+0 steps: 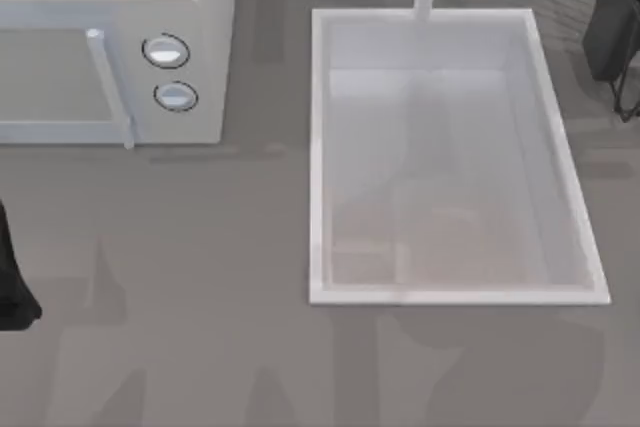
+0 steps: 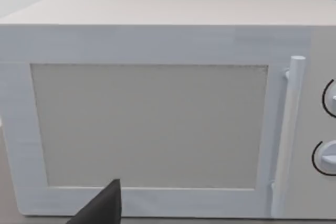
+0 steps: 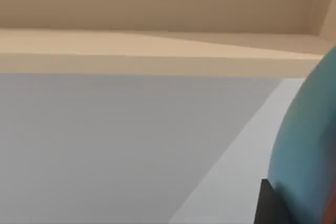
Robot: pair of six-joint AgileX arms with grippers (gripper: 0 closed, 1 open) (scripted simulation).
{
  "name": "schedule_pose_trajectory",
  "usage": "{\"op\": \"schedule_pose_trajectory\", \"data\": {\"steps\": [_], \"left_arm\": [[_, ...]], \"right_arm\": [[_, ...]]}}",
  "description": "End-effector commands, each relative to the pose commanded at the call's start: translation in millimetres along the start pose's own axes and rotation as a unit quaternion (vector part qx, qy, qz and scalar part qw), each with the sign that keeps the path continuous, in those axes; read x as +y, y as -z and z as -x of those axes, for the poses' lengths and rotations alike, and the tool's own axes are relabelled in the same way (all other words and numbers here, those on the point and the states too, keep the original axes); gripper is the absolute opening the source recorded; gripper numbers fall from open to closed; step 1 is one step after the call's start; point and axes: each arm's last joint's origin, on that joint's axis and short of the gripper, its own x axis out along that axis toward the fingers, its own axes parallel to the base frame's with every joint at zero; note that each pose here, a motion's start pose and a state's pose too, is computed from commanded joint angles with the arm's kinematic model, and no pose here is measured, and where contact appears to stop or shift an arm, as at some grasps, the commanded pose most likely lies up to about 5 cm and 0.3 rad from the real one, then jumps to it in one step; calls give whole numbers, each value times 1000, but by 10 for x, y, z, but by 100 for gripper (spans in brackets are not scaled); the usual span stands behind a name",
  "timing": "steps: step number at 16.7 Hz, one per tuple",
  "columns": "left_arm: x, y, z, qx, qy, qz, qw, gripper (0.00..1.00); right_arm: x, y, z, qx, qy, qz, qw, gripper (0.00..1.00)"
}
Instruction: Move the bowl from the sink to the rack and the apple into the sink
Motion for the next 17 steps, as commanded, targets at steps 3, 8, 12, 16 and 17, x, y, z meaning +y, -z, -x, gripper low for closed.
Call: {"op": "schedule_pose_trajectory", "data": {"steps": [3,8,12,16,17], "left_arm": [[0,0,0,0,0,0,1000,100],[0,0,0,0,0,0,1000,100],[0,0,0,0,0,0,1000,100],[0,0,0,0,0,0,1000,100],[0,0,0,0,0,0,1000,100]], "right_arm": [[95,400,-27,23,-3,-10,1000,0],[117,460,-28,28,-4,-12,1000,0],[117,460,-28,28,-4,-12,1000,30],[117,460,-28,28,-4,-12,1000,60],[117,460,-28,28,-4,-12,1000,68]]}}
